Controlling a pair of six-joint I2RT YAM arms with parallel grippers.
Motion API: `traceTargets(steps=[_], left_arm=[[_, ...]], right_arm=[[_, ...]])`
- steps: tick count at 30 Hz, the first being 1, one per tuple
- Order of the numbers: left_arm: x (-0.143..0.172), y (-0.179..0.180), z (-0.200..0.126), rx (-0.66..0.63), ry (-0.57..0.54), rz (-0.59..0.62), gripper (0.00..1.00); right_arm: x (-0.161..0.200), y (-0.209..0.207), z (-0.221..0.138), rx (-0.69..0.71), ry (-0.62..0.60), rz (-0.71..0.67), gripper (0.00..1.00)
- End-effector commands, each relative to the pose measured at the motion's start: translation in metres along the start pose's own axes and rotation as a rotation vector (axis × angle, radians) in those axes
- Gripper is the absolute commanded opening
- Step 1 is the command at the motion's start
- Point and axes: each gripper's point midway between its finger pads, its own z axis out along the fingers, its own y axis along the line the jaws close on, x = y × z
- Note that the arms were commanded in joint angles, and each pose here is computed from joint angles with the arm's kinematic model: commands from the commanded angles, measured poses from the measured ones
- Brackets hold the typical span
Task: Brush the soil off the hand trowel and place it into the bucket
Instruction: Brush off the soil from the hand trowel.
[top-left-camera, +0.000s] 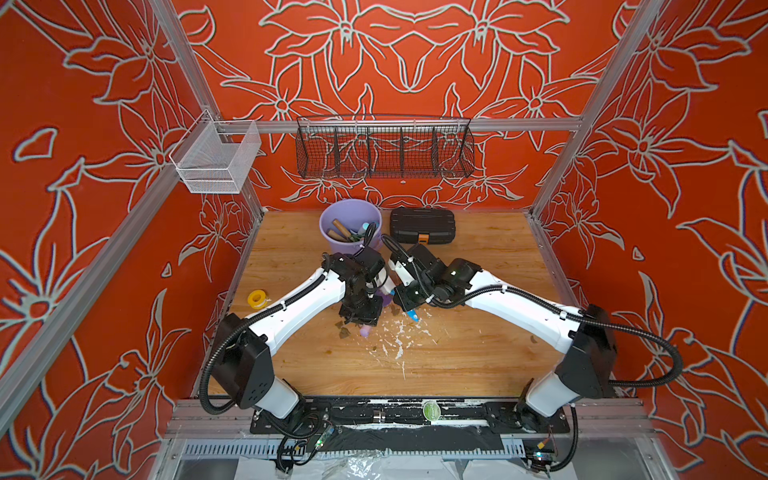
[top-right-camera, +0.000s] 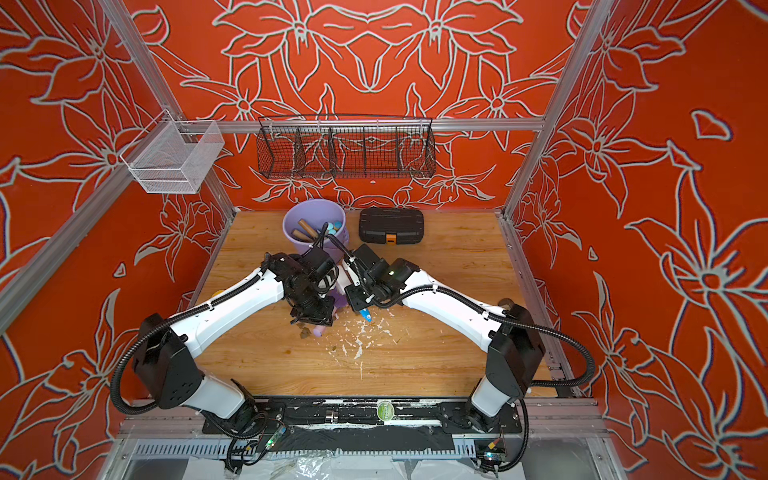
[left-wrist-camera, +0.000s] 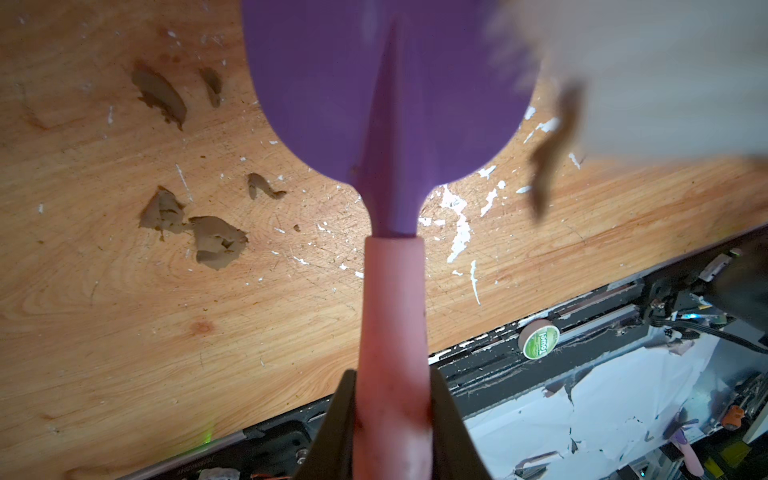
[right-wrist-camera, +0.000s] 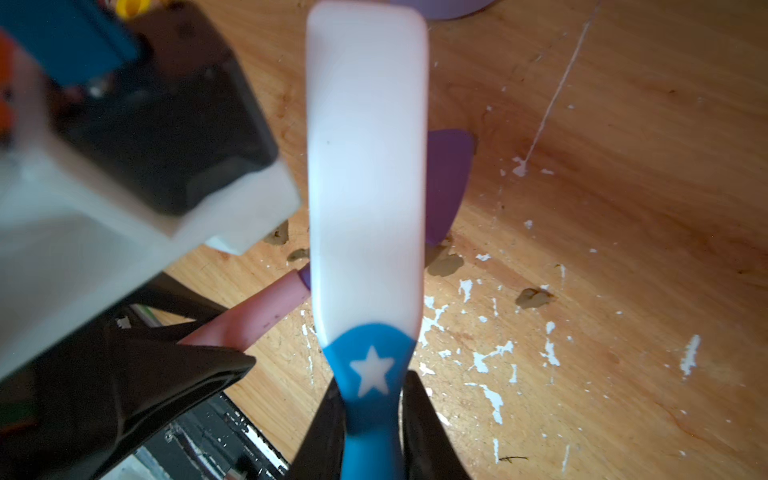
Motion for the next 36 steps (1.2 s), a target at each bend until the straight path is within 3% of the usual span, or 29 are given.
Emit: traceTargets(steps=[1, 7, 14, 21, 23, 27, 36], left_arm=[[0.0, 0.0, -0.008, 0.008, -0.016, -0.004, 0.0], [-0.001, 0.001, -0.009, 0.005, -0.022, -0.008, 0.0], [0.0, 0.003, -0.008, -0.005, -0.019, -0.015, 0.0], [0.0, 0.006, -0.008, -0.014, -0.02, -0.019, 0.0], [-0.001, 0.006, -0.008, -0.013, -0.021, -0.021, 0.0], [-0.003, 0.005, -0.009, -0.01, -0.025, -0.018, 0.0], [-0.005, 0.005, -0.011, -0.003, -0.03, -0.023, 0.0]], right_arm=[[0.01, 0.006, 0.018, -0.021, 0.048, 0.009, 0.0], [0.015, -0.016, 0.031, 0.099, 0.079, 0.002, 0.0], [0.012, -0.053, 0.019, 0.28, 0.057, 0.021, 0.0], [-0.002, -0.064, -0.001, 0.301, -0.015, 0.059, 0.0], [-0.006, -0.059, -0.01, 0.281, -0.042, 0.059, 0.0], [-0.012, -0.029, -0.017, 0.113, -0.081, 0.044, 0.0], [0.009, 0.004, 0.002, -0.042, -0.009, 0.048, 0.0]])
